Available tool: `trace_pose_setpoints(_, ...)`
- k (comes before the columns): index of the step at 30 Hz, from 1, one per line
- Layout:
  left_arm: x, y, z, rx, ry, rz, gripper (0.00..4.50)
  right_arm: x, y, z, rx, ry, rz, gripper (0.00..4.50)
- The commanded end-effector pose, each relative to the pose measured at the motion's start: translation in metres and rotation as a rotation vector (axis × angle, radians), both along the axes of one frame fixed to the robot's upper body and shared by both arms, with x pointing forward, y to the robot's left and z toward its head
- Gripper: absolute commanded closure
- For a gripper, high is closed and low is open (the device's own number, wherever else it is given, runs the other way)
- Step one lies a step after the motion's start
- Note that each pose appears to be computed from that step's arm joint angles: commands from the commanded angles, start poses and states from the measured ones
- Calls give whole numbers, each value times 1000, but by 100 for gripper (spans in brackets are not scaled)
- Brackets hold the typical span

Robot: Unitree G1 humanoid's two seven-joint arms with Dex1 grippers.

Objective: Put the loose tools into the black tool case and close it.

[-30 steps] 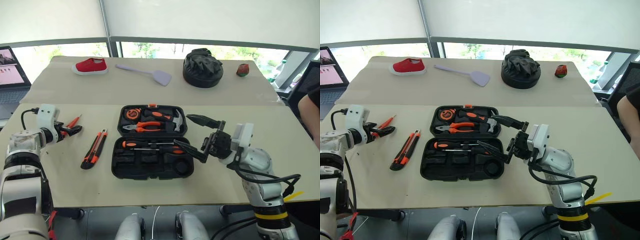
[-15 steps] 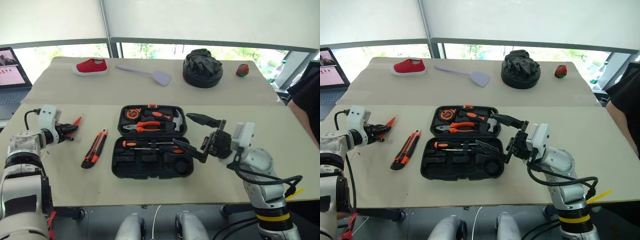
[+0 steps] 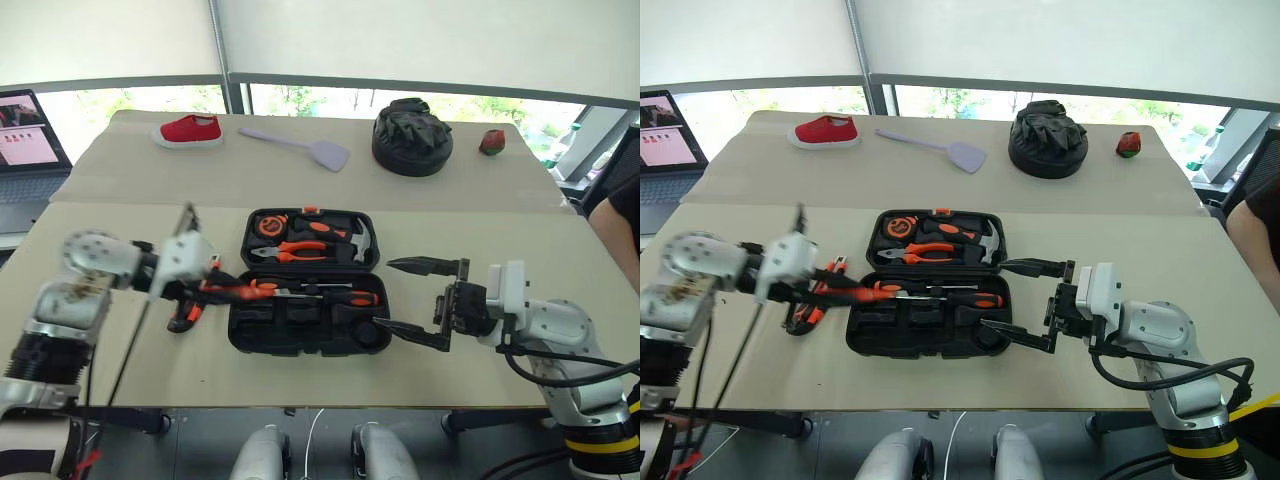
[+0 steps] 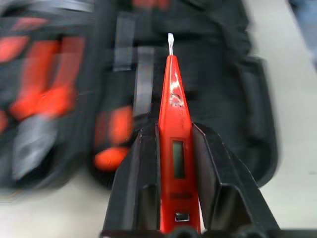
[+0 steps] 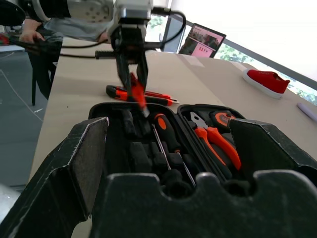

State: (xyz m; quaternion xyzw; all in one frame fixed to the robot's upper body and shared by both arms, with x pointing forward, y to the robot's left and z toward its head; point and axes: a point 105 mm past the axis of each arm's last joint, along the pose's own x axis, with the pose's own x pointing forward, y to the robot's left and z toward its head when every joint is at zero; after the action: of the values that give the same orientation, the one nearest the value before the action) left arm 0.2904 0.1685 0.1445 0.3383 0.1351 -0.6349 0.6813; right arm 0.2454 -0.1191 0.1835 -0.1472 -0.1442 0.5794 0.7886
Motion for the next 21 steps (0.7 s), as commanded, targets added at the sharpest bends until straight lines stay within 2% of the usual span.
trace_pose_setpoints(1, 1, -14, 5, -7, 20, 23, 403, -5, 8, 8, 5, -52, 31, 0)
trace_pose_setpoints(5, 16, -28, -2, 34, -17, 83, 403, -6, 13, 8, 20, -54, 31, 0)
trace_pose_setpoints(10, 13, -23, -19, 151, 28, 83, 403, -7, 16, 11, 56, -49, 19, 0)
trace_pose_setpoints(14, 7, -31, -22, 137, 69, 49, 403, -7, 17, 11, 57, -47, 17, 0)
trace_pose_setpoints(21, 11, -36, -30, 159, 97, 90, 403, -6, 18, 11, 73, -39, 7, 0)
